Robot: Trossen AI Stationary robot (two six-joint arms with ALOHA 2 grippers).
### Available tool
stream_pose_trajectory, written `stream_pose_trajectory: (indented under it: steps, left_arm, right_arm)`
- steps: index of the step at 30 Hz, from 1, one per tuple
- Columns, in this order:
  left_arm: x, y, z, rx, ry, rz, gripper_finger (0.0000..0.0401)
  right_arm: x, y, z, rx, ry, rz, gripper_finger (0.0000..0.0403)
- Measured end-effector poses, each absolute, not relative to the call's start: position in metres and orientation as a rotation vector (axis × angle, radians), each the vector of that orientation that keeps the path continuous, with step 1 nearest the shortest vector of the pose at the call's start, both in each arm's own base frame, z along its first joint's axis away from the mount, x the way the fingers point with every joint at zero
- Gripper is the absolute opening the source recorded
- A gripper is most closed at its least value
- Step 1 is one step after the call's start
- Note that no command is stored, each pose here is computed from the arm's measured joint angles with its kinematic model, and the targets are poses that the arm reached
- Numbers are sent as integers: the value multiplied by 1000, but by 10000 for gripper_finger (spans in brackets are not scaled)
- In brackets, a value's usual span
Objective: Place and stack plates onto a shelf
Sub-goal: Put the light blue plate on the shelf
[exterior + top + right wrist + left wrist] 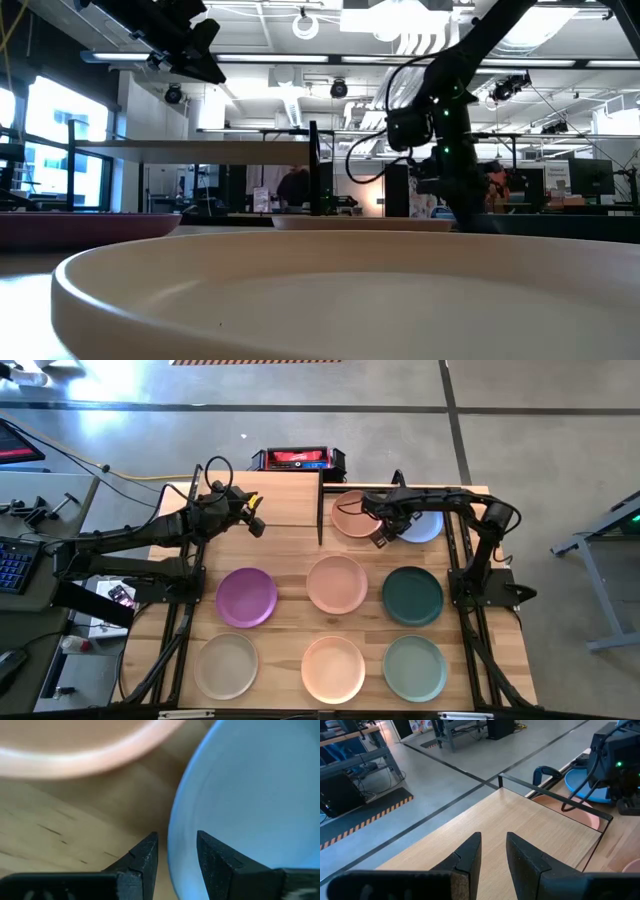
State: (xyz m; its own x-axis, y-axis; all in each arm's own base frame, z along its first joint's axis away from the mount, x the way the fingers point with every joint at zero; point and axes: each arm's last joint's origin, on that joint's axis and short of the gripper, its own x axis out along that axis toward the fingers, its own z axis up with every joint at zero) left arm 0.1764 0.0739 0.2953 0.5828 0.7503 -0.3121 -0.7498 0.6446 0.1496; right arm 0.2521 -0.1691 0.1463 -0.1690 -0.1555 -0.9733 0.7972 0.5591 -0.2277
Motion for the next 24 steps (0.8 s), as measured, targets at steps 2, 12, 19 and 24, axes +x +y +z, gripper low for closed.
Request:
stream_pose_trajectory:
  steps: [2, 12, 19, 24]
  left_arm:
    - [176, 74, 295, 2, 365, 876, 78]
    - [176, 74, 295, 0, 364, 876, 78]
    - [176, 74, 295, 0, 364, 876, 78]
    - [176, 74, 295, 1, 365, 876, 78]
  right_arm:
    - [250, -168, 144, 573, 1529, -935, 108]
    - [247, -166, 143, 557, 1554, -933, 11]
    - [248, -163, 148, 552, 1597, -918, 4]
    - [258, -158, 159, 526, 1595, -883, 1]
